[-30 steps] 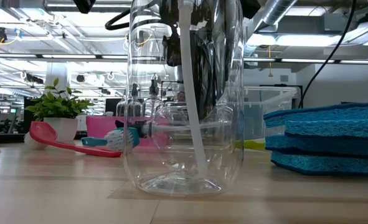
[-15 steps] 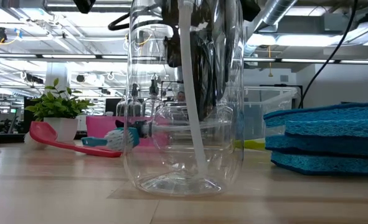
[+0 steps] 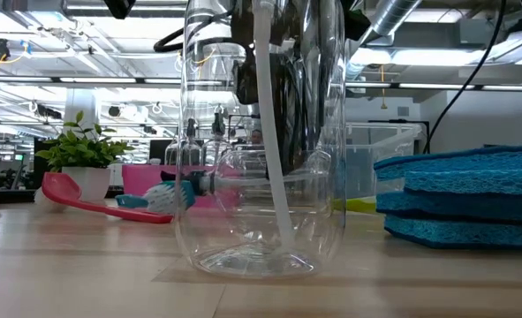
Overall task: Pick & Place Kitchen Sink Supplies
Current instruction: Put the spray bottle into the pink bin
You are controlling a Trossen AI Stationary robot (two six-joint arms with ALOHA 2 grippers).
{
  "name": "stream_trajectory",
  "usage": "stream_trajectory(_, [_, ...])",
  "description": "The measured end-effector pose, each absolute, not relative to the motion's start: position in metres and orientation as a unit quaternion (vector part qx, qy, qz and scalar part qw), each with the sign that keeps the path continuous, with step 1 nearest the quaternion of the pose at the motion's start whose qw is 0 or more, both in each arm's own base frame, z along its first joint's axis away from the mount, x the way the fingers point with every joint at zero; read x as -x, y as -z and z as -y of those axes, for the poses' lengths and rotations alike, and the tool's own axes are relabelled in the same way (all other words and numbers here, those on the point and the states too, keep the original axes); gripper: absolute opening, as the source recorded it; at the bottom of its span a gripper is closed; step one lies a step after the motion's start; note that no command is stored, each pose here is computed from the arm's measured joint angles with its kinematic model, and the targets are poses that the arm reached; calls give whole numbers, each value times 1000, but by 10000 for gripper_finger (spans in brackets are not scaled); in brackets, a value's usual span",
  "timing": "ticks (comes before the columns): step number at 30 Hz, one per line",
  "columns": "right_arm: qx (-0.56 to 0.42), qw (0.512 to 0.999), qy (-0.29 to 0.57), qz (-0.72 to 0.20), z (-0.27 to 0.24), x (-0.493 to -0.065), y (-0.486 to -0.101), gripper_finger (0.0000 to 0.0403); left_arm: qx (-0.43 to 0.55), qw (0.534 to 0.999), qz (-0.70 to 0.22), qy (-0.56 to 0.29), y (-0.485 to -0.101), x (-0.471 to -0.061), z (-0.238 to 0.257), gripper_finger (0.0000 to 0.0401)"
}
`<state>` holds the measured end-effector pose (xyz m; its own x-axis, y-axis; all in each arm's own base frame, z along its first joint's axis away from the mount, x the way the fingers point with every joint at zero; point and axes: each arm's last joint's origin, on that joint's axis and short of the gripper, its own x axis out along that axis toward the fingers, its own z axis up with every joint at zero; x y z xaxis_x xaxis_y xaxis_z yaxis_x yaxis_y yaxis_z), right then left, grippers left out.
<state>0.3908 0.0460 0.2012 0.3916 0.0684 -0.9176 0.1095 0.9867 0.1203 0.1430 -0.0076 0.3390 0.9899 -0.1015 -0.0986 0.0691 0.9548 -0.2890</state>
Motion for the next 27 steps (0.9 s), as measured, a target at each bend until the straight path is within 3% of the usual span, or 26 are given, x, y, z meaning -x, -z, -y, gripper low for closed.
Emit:
stream_trajectory(11, [-83, 808, 23, -582, -46, -398, -171, 368, 144, 987, -55, 44, -339, -143, 8, 210])
stream_trajectory(21, [-85, 811, 21, -578, -44, -395, -180, 323, 144, 987, -55, 44, -339, -143, 8, 210])
stream_trajectory(27, [-84, 807, 20, -585, -43, -391, -185, 324, 144, 987, -54, 43, -339, -143, 8, 210])
